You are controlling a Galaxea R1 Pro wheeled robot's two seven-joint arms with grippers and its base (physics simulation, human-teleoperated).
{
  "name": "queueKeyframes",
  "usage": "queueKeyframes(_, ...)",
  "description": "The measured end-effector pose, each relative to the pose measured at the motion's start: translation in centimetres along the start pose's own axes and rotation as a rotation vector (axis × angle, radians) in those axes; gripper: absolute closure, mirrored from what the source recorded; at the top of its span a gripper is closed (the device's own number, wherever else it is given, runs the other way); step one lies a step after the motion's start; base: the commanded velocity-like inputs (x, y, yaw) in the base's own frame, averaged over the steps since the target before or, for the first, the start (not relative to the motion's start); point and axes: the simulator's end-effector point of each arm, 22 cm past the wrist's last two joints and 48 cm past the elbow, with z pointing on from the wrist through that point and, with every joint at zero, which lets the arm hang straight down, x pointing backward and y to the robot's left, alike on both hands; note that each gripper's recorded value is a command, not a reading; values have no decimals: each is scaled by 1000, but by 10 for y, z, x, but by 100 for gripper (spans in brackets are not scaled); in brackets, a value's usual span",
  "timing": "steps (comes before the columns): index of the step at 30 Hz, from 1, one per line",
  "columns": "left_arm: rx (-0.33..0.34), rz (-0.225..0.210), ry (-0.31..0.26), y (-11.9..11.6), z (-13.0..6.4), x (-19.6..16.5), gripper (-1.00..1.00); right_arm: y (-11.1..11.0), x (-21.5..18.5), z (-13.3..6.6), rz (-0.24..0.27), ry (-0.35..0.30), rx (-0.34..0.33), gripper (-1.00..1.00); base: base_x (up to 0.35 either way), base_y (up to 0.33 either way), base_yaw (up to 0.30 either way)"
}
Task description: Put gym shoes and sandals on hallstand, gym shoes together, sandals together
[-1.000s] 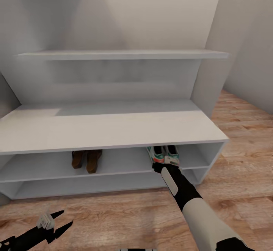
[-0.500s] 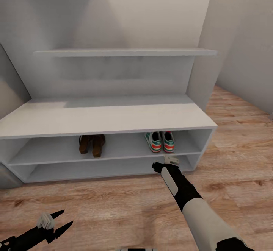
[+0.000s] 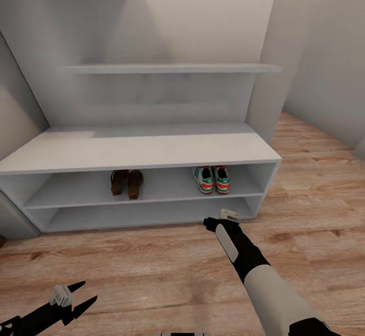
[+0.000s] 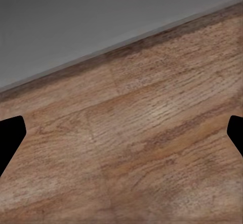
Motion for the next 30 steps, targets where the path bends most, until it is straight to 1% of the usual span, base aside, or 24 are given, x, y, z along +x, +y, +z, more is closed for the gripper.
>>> queueKeyframes(3,2,6,0,0,0,-1,-100,-1,0,0,-1,-1,1,-100,-8,0,0)
queueKeyframes(15,-2,-2,-1,1,0,-1,-100,-2,-1,0,-2,-1,2,-100,0,0,0)
queueKeyframes(22,-3,14,-23,-1,-3,-13,-100,0,-10,-11,-5,-21,-2,-100,0,0,0)
queueKeyframes(27,-7,24,-39,-1,-6,-23,-100,-5,-4,-13,-18,-18,8,-100,0,0,0)
queueKeyframes(28,-10,26,-42,0,-7,-24,-100,-8,5,-9,-27,-19,6,-100,0,0,0)
queueKeyframes(30,-14,30,-48,0,-8,-28,-100,-8,9,-9,-38,-29,-2,-100,0,0,0)
